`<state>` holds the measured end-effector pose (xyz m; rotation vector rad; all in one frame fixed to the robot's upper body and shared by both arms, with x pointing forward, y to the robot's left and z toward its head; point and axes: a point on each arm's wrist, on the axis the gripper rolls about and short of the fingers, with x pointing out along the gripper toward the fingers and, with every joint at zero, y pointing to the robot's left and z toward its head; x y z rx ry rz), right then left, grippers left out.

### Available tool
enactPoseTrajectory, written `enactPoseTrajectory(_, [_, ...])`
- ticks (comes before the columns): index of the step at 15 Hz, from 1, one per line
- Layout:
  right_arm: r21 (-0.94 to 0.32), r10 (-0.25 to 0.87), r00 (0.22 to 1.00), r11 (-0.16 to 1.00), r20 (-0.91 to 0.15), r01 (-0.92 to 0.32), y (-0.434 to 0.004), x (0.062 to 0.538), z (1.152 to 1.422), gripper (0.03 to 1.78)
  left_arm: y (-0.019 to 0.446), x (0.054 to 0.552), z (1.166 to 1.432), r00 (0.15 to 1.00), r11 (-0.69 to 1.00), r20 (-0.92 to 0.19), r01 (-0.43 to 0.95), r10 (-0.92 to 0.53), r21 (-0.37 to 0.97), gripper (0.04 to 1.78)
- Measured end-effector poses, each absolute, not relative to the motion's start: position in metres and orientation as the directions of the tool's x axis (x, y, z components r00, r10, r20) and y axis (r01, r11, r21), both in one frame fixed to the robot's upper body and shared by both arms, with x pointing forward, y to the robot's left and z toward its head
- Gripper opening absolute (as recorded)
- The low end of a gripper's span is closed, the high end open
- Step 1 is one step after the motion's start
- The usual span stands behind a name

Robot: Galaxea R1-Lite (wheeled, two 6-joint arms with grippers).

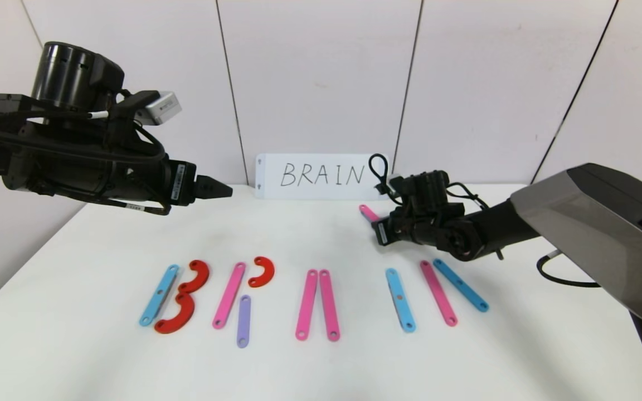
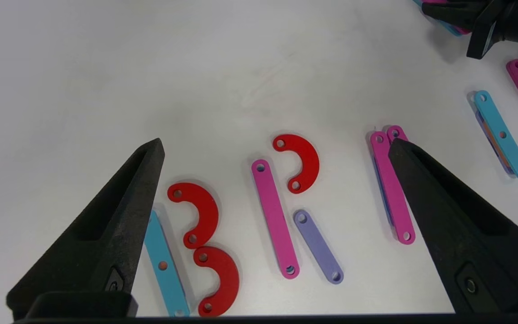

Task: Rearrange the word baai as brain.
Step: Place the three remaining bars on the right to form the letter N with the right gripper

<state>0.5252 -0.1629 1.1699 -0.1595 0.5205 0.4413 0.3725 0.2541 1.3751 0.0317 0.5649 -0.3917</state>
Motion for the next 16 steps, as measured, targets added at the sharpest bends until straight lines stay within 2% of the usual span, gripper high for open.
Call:
enactPoseTrajectory(3, [-0.032, 0.367, 0.779, 0.896, -0.509, -0.443, -0.164, 0.522, 1.175, 0.30, 0.254, 0.373, 1.375, 0.773, 0.925, -0.527, 0.371, -0.354, -0.077, 1.74])
enactPoseTrajectory(7, [-0.004, 0.361, 0.795, 0.910, -0.487, -0.415, -0.171, 0.507, 1.200, 0.30, 0.254, 0.372, 1.376, 0.774, 0.926, -0.525, 0.371, -0.354, -0.077, 1.74])
enactPoseTrajectory(12, [0.004, 0.201, 0.842, 0.973, -0.500, -0.230, -0.195, 0.464, 1.226, 0.30, 0.254, 0.372, 1.376, 0.773, 0.925, -0.525, 0.372, -0.355, -0.078, 1.74])
enactPoseTrajectory(16, [0.049, 0.110, 0.843, 0.994, -0.526, -0.099, -0.219, 0.425, 1.234, 0.30, 0.254, 0.371, 1.376, 0.773, 0.925, -0.525, 0.372, -0.355, -0.078, 1.74])
